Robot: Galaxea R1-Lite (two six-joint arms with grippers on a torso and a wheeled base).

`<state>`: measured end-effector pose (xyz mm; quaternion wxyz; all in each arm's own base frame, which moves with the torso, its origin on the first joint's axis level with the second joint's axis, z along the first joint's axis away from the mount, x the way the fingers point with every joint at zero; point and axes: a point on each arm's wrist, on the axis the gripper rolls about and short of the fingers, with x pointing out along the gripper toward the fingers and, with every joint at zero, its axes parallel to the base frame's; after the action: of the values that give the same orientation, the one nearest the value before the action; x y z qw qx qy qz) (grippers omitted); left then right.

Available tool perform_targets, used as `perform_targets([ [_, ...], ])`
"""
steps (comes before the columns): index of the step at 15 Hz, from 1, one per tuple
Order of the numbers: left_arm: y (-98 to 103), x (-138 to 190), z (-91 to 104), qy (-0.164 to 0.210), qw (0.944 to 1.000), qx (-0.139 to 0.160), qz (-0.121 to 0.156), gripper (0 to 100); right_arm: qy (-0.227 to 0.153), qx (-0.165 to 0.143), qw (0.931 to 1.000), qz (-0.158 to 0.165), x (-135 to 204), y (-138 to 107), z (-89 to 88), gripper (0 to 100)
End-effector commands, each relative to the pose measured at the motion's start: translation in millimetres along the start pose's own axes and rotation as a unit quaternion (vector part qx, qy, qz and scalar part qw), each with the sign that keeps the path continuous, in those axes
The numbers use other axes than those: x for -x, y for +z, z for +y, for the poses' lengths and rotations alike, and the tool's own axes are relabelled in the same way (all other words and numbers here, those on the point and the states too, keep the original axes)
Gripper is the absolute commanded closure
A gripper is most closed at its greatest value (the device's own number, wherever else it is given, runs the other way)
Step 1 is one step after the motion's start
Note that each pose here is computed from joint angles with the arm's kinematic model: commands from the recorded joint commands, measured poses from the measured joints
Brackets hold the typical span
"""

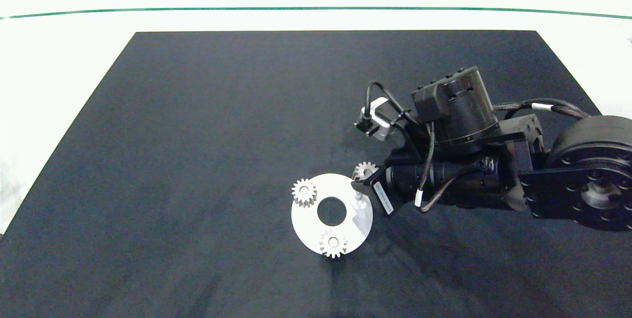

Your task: Install three planetary gears onto the carrier pins

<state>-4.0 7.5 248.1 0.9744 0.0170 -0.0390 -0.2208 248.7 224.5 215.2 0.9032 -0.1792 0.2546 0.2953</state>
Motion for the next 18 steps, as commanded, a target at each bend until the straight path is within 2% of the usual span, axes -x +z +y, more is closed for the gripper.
perform_targets([
  [1,-0.1,0.4,0.1,0.001,1.0000,0.000,0.000,0,0.005,0.011,0.9999,0.012,-9.1,-3.7,12.0,75],
  [3,0.0,0.7,0.2,0.001,1.0000,0.000,-0.001,0,-0.003,0.016,0.9996,0.021,-15.0,-6.7,14.4,75],
  [6,-3.2,4.7,0.7,0.000,1.0000,-0.001,0.005,0,-0.006,0.020,0.9995,0.022,-15.5,-6.6,13.9,75],
  [18,-3.2,6.6,1.0,0.000,1.0000,0.000,0.001,0,-0.020,0.034,0.9986,0.035,-15.6,-12.9,10.7,75],
])
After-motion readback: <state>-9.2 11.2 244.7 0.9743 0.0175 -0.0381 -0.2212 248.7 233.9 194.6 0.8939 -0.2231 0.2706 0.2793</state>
